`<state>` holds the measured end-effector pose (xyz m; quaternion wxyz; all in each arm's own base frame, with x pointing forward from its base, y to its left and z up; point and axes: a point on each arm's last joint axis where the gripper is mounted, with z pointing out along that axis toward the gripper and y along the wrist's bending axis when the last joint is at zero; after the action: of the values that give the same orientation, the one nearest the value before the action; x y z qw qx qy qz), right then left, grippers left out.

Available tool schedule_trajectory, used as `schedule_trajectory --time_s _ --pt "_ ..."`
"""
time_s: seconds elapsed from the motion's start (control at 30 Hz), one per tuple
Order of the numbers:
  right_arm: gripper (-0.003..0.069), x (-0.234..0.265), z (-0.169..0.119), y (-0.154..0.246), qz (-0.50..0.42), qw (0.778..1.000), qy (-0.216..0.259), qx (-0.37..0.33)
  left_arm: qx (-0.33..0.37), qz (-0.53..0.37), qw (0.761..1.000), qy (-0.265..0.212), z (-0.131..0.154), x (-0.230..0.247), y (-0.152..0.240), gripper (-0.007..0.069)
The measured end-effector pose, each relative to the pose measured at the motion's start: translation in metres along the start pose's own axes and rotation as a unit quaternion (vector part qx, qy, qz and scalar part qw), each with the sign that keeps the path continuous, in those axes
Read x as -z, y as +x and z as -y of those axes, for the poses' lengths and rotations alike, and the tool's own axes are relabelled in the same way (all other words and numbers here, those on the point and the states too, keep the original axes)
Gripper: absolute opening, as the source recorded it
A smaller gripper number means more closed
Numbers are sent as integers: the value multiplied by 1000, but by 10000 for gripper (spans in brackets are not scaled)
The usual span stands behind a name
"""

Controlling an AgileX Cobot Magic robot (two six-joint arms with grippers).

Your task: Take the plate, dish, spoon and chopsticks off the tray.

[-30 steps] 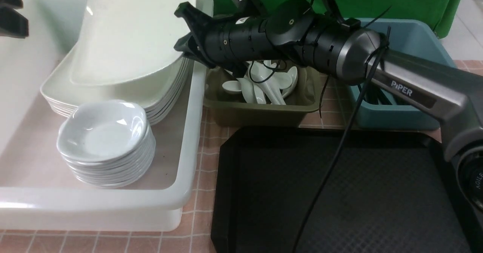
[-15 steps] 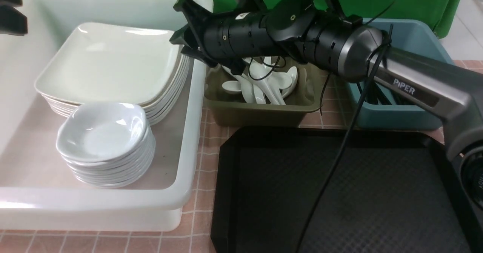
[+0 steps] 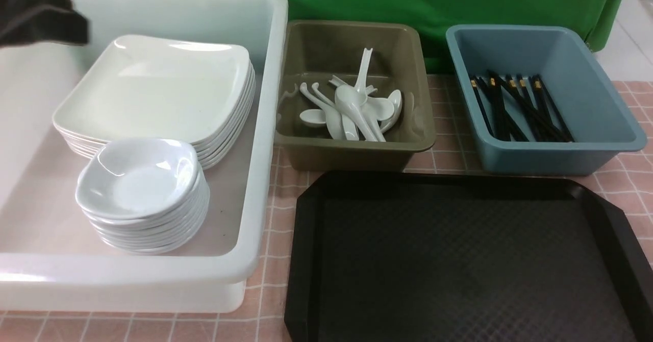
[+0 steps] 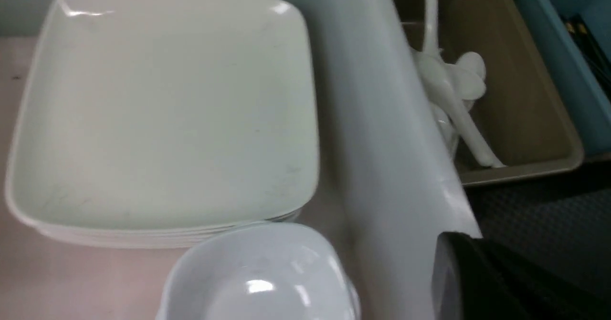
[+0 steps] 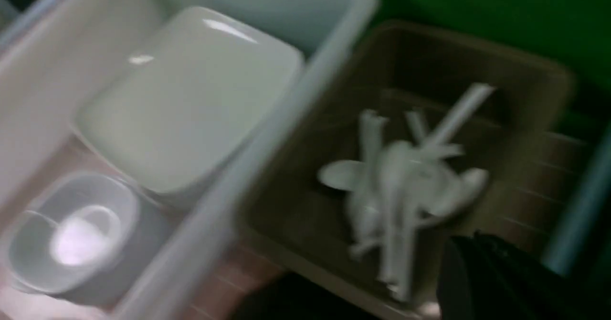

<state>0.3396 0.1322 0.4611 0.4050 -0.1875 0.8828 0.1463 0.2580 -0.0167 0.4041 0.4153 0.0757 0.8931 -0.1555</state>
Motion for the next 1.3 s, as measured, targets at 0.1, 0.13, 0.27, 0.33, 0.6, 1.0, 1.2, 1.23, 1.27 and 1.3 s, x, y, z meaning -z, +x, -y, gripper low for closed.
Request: schedule_trajectory --time_s 0.1,0.13,0.27,0.33,0.6,1.0,1.2,1.23,1.27,1.3 --pt "30 93 10 13 6 994 106 27 -33 -13 999 41 26 -7 2 0" --pt "30 109 12 18 9 992 125 29 -40 -14 998 48 31 -7 3 0" --pt "30 209 -5 62 92 982 160 31 -81 -13 992 94 63 -2 7 0" --pt "30 232 -10 82 127 978 161 28 -93 -6 990 105 72 5 8 0" --pt "30 256 -23 225 330 932 150 23 -134 58 981 127 87 54 46 3" --pt "56 178 -16 321 482 867 116 45 -67 197 975 73 53 68 184 4" --pt "106 177 -16 322 488 865 113 44 -53 288 955 47 43 72 206 4" --pt "111 177 -16 322 488 864 113 44 -53 296 953 46 42 74 206 4" --pt "116 177 -16 321 489 864 113 44 -53 301 951 44 42 75 206 4" --pt "117 177 -16 321 489 864 113 44 -53 301 951 44 42 75 206 4"
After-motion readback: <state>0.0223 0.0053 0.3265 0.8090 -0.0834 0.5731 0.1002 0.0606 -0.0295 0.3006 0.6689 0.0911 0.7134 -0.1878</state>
